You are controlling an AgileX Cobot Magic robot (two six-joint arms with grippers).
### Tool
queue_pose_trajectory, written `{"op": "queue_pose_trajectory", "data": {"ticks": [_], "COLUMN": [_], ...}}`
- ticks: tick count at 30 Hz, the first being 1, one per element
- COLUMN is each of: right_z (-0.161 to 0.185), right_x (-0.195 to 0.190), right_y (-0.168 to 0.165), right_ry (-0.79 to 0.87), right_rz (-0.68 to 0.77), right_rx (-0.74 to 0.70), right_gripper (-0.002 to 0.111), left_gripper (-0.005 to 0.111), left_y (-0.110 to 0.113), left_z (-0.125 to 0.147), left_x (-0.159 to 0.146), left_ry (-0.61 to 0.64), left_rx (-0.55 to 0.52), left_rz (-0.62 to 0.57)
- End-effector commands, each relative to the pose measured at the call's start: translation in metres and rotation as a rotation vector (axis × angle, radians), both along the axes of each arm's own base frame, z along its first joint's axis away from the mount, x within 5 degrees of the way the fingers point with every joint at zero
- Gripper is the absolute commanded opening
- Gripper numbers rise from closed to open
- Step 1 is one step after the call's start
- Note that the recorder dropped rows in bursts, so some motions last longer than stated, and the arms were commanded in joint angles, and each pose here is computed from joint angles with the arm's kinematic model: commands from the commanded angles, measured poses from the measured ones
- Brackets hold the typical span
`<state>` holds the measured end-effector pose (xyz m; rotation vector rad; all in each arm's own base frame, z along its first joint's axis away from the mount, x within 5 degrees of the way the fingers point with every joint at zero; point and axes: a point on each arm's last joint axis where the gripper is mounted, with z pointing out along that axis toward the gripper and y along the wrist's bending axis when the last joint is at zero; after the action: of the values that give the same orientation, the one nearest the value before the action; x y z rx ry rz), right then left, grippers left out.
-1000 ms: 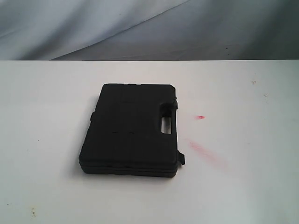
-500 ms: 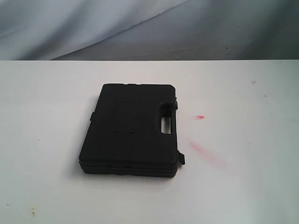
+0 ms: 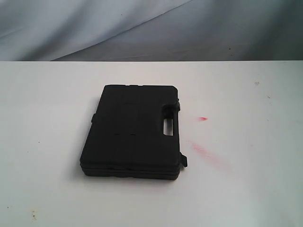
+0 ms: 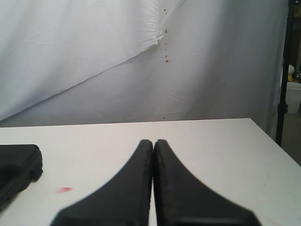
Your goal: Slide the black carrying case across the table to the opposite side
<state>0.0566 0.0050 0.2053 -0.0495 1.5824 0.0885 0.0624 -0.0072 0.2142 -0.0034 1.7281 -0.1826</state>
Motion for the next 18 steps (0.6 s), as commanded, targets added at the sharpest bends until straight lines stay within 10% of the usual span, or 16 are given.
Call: {"op": "queue_pose_trajectory", "data": {"ticks": [1, 18], "right_z": [-0.001, -0.001], "right_x": [0.0, 0.0], "right_y": [0.0, 0.0], "right_ry": [-0.006, -0.006], "right_rz": [-0.008, -0.008], "right_rx": [0.004, 0.004], "right_gripper": [0.0, 0.0], "left_gripper": [0.0, 0.0], "left_y": [0.001, 0.0], "left_z": [-0.009, -0.017], "left_x": [-0.004, -0.007], "left_ry": [-0.026, -0.062], "left_rx": [0.006, 0.002], "left_rz": [-0.001, -0.008]}}
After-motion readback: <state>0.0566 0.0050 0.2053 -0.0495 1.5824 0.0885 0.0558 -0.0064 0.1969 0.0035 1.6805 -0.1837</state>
